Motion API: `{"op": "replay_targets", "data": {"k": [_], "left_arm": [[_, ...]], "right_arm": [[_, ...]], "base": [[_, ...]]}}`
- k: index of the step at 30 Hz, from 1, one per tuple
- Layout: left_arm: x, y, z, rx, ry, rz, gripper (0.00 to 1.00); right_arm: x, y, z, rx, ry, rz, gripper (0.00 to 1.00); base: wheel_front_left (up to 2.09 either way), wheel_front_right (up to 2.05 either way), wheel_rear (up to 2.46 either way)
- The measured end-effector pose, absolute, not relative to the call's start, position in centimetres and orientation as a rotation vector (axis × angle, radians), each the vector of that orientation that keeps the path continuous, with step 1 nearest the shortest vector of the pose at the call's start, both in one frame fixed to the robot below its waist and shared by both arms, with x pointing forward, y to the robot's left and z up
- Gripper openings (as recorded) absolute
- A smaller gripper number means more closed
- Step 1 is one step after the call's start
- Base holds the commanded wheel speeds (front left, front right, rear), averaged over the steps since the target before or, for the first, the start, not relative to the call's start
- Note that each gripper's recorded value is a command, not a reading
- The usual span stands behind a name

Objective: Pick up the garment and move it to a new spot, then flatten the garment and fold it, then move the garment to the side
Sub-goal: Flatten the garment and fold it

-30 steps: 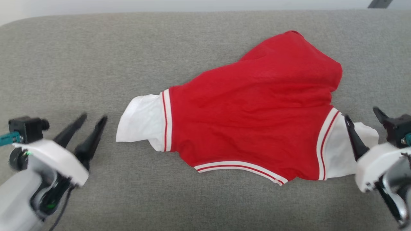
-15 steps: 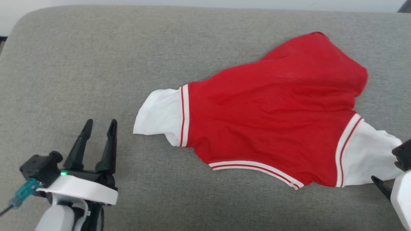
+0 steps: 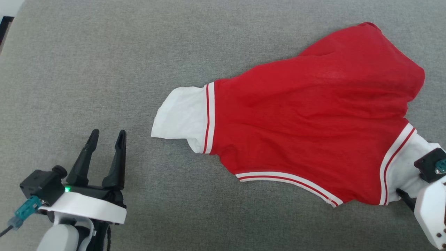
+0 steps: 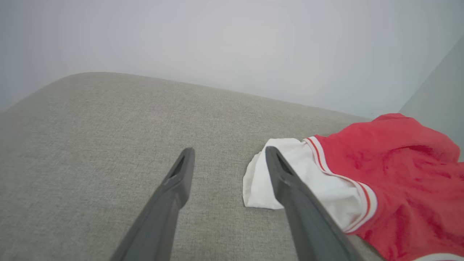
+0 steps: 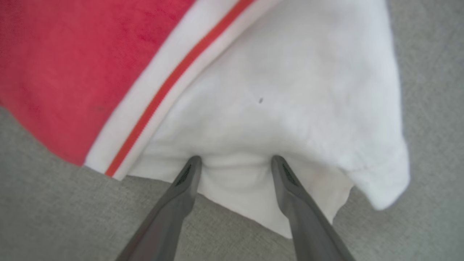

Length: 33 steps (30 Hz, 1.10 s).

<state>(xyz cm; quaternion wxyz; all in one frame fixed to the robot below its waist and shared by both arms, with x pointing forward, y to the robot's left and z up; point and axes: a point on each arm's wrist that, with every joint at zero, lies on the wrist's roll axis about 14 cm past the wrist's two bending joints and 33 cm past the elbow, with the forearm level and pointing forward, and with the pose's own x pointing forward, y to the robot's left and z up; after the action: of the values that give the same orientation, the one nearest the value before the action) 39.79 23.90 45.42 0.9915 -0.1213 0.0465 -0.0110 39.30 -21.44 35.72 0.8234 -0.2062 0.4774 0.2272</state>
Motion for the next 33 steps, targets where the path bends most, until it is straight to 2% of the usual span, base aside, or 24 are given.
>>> {"op": "replay_targets", "data": {"k": [1,5,10,17,24,31,32,33], "left_arm": [[39.9,23.9,45.4,-0.237,0.096,-0.030,1.00],[40.7,22.9,46.1,-0.193,0.098,-0.120,1.00],[42.5,20.9,47.4,-0.075,0.119,-0.334,1.00],[41.5,18.4,42.7,0.044,0.591,-0.615,1.00],[42.5,17.9,39.0,0.135,0.833,-0.704,1.00],[44.7,17.5,37.3,0.141,0.865,-0.709,1.00],[44.7,17.4,37.1,0.141,0.871,-0.713,0.48],[44.8,17.3,37.0,0.140,0.869,-0.715,0.21]], "right_arm": [[39.4,-21.3,35.6,-0.436,1.015,0.483,0.00],[39.9,-21.1,35.5,-0.418,0.996,0.469,0.00],[40.2,-21.0,35.6,-0.401,0.976,0.451,0.00],[40.6,-20.4,35.5,-0.408,0.965,0.451,0.00],[41.3,-19.6,35.0,-0.396,0.955,0.445,0.00],[41.5,-19.6,34.6,-0.372,0.953,0.425,0.00],[41.5,-19.6,34.6,-0.369,0.951,0.423,0.00],[41.6,-19.6,34.6,-0.369,0.947,0.420,0.00]], "base": [[0.00,0.00,0.00],[0.00,0.00,0.00],[0.00,0.00,0.00],[0.00,0.00,0.00],[0.00,0.00,0.00],[0.00,0.00,0.00],[0.00,0.00,0.00],[0.00,0.00,0.00]]}}
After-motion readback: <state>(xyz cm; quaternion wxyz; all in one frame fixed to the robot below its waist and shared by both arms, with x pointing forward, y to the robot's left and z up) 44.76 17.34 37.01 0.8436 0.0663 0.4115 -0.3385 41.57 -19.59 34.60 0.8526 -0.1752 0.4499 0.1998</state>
